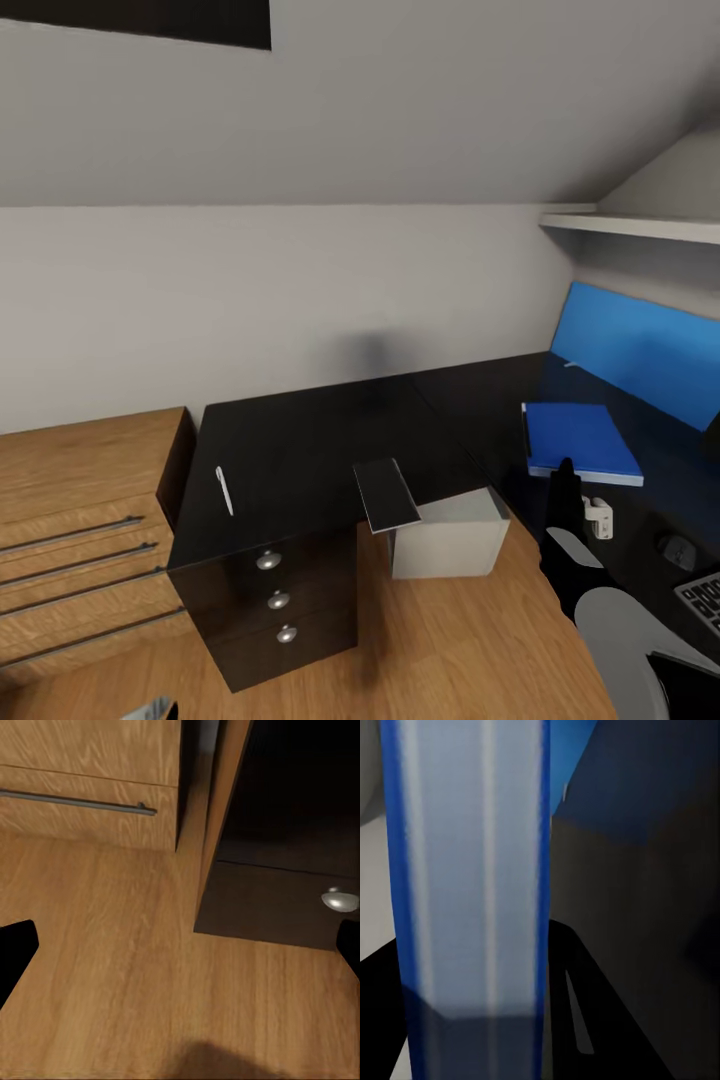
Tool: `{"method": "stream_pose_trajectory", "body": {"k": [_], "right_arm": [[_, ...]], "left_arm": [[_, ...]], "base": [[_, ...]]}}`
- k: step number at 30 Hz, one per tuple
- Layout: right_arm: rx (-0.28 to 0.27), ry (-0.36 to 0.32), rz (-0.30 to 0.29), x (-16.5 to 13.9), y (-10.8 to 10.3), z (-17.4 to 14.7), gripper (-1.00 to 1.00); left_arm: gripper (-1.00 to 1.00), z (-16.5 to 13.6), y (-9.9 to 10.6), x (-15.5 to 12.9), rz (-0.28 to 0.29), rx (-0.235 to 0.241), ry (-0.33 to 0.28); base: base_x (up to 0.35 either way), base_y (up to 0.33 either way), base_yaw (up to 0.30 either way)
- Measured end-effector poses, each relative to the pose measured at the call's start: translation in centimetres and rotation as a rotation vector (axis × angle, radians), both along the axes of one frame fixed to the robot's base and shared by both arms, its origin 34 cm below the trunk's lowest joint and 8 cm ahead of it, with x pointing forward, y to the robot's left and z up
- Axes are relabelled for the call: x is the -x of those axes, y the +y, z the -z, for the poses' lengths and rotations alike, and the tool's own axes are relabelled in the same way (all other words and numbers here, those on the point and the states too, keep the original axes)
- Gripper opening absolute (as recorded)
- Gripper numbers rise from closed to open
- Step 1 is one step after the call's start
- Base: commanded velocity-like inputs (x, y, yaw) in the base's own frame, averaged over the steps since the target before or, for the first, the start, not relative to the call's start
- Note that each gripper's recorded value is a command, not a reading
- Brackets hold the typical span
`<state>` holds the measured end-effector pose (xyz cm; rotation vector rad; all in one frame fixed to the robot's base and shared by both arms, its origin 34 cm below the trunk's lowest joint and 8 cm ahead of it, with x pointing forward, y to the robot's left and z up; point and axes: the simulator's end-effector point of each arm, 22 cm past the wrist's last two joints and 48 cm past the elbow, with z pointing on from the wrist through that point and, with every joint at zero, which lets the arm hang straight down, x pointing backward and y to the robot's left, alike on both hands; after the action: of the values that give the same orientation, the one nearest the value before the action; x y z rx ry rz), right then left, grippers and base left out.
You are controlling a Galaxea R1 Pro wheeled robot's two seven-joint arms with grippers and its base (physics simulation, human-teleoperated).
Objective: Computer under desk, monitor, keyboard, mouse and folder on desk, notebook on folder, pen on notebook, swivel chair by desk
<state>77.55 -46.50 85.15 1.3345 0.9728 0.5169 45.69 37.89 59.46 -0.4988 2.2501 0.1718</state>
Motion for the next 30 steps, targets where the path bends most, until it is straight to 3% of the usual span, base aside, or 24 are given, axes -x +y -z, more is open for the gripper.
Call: {"method": "stream_pose_trajectory", "body": {"k": [5, 23, 30], "right_arm": [[0.001, 0.0, 0.001, 0.0, 0.0, 0.8, -1.0], [-0.003, 0.001, 0.001, 0.2, -0.1, 3.9, -1.0], [-0.067, -0.015, 0.041, 0.8, -0.7, 5.7, -1.0]], "left_arm": [[1.0, 1.1, -0.2, 0.8, -0.004, 0.021, 0.042], [1.0, 4.2, -0.3, 1.1, -0.004, 0.025, 0.05], [1.0, 5.5, -0.3, 1.2, -0.004, 0.025, 0.05]], "base": [[0.0, 0.0, 0.0], [0.0, 0.0, -0.017], [0.0, 0.0, -0.148]]}}
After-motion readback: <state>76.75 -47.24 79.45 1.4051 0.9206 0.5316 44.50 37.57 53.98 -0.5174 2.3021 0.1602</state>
